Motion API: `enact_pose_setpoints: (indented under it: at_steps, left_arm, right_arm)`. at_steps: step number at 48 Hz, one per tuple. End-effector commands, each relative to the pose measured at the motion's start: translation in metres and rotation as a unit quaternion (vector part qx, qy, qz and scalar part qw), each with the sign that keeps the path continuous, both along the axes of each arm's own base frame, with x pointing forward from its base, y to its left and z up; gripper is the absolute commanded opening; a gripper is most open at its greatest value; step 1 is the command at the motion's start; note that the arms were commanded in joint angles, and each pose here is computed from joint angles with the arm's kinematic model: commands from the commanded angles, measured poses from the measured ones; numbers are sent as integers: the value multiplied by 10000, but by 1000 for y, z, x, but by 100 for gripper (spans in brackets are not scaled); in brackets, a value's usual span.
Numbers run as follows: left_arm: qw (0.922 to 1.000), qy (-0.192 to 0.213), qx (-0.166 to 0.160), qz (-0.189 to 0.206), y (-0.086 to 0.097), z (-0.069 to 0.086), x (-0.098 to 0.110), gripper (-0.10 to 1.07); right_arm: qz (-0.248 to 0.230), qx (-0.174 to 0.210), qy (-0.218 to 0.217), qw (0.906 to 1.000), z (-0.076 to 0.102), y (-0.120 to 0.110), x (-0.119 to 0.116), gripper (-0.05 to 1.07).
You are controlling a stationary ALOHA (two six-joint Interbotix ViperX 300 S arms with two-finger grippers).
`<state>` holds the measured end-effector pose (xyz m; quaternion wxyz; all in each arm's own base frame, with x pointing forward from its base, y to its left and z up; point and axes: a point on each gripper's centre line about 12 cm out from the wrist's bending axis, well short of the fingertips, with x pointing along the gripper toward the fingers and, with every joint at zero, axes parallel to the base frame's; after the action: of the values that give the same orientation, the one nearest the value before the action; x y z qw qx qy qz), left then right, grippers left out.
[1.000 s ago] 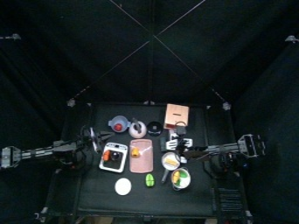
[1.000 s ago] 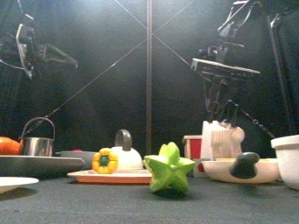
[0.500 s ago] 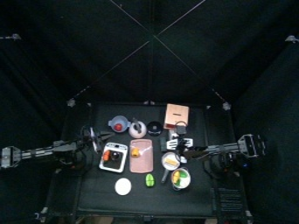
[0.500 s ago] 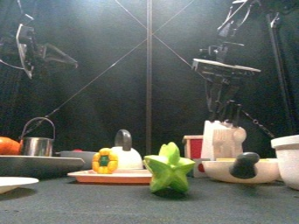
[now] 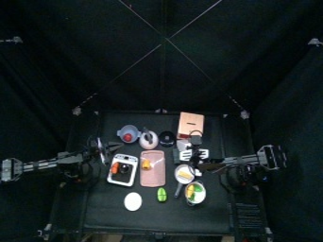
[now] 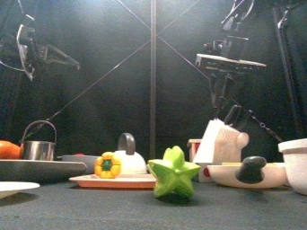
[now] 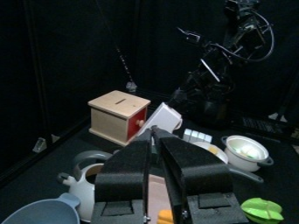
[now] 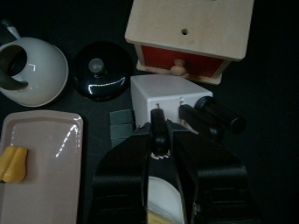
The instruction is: Grab cleaver with other hand
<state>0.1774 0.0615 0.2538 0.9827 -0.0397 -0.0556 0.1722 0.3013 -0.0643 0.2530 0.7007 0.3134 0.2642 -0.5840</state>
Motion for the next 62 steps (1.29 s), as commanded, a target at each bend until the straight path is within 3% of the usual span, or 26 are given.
enact_pose_setpoints:
  at_steps: [1,27,62]
  left_arm:
    - [10000,-61,35,8,1,5,1,53]
    - [10000,-53,33,8,1,4,1,53]
    - [10000,-53,33,8,1,4,1,53]
  right_arm:
    - [16,-70,-263,9996,19,0,0,53]
    - [233,-91,-166,9995,27,15,-10,54]
    - [641,-377,-293,9968,54,46,-26,54]
